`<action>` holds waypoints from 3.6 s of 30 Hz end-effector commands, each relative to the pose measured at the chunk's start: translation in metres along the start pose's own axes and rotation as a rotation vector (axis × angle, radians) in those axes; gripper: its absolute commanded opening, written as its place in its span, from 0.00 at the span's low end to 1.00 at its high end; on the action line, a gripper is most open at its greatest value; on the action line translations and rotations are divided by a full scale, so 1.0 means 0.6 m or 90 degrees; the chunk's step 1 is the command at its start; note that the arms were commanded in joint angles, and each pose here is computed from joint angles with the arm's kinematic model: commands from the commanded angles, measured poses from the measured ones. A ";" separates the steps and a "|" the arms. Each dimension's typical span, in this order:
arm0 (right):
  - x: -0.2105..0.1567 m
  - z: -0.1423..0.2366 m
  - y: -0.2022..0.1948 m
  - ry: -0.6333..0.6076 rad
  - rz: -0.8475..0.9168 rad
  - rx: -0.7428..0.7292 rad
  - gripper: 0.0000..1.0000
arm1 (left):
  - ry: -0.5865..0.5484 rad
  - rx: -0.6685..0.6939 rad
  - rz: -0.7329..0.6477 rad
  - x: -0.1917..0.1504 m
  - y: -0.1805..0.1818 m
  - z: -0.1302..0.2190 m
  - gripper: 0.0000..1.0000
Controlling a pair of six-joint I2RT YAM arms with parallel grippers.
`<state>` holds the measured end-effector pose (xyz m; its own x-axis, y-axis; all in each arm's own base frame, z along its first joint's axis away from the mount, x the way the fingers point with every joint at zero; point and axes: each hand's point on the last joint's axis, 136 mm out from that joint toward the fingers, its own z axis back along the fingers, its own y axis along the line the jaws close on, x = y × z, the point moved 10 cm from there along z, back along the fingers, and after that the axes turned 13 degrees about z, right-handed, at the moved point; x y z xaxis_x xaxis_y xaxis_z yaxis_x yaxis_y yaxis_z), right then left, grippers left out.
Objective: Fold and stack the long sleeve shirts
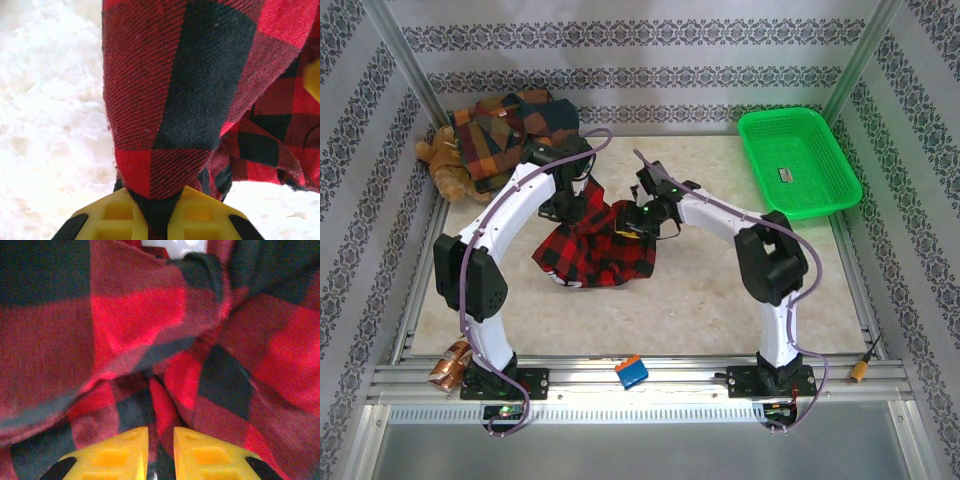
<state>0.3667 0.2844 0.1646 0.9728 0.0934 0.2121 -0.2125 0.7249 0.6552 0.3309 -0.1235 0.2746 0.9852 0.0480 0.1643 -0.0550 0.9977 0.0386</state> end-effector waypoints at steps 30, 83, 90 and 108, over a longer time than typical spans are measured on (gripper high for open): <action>0.128 -0.023 0.012 -0.101 -0.095 0.142 0.50 | 0.001 -0.058 -0.027 -0.018 -0.006 -0.004 0.00; -0.123 -0.076 0.015 0.139 -0.220 0.191 0.41 | 0.022 -0.131 0.022 -0.028 0.007 -0.009 0.00; -0.138 0.014 -0.018 0.132 -0.199 0.161 0.52 | 0.024 -0.111 0.032 -0.027 0.005 -0.016 0.00; -0.136 0.118 -0.167 0.140 -0.068 -0.157 0.34 | 0.024 -0.130 0.082 -0.020 -0.027 -0.008 0.00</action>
<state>0.3103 0.1653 0.1549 0.9990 0.0429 0.0108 -0.0417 0.8314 0.5541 0.3188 -0.1316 0.2638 0.9815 0.1501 0.1188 -0.1293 0.9774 -0.1670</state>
